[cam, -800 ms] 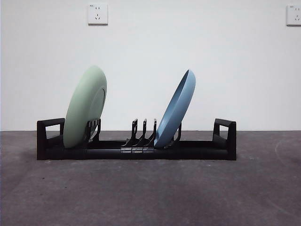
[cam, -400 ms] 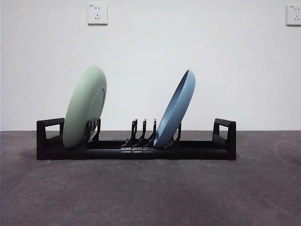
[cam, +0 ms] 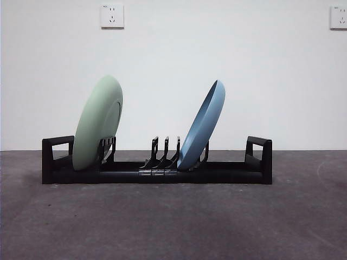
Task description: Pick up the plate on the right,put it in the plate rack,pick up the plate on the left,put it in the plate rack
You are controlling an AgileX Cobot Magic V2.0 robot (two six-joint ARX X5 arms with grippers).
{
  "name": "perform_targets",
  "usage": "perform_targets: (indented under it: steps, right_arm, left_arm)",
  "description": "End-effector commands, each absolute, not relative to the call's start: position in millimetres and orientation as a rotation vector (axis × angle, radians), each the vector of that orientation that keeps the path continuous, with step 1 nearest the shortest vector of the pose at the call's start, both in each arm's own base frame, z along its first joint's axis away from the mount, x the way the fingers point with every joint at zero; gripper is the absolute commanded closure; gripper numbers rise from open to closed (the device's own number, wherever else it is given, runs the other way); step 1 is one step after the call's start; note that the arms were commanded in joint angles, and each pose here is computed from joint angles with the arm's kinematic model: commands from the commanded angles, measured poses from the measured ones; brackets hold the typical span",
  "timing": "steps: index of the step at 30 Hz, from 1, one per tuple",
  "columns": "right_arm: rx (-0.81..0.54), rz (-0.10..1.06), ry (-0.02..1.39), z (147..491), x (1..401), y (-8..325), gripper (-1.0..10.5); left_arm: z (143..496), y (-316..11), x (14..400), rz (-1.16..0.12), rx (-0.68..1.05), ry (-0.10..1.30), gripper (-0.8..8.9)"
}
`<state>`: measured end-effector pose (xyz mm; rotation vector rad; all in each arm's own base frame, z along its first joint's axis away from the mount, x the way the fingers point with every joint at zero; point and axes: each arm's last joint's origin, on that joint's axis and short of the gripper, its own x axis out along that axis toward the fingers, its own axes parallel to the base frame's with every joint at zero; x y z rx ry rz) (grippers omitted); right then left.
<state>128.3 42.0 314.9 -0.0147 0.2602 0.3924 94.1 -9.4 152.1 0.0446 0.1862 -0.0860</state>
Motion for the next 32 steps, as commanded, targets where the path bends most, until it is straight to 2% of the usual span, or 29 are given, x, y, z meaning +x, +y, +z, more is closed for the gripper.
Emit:
perform_targets:
  steps: [1,17,23,27,32]
  right_arm:
    - [-0.008,0.389,0.26,314,129,42,9.4]
    - [-0.011,0.389,0.258,314,128,42,9.4]
    - [-0.123,0.369,0.173,318,115,35,9.4]
    - [-0.116,0.352,0.143,302,107,30,9.4]
    - [-0.107,0.292,0.14,262,99,21,9.4]
  left_arm:
    - [148,-9,95,-0.082,0.038,0.194,8.15]
    - [148,-9,95,-0.082,0.038,0.195,8.15]
    - [148,-9,95,-0.082,0.038,0.195,8.15]
    - [148,-9,95,-0.082,0.038,0.195,8.15]
    - [148,-9,95,-0.082,0.038,0.194,8.15]
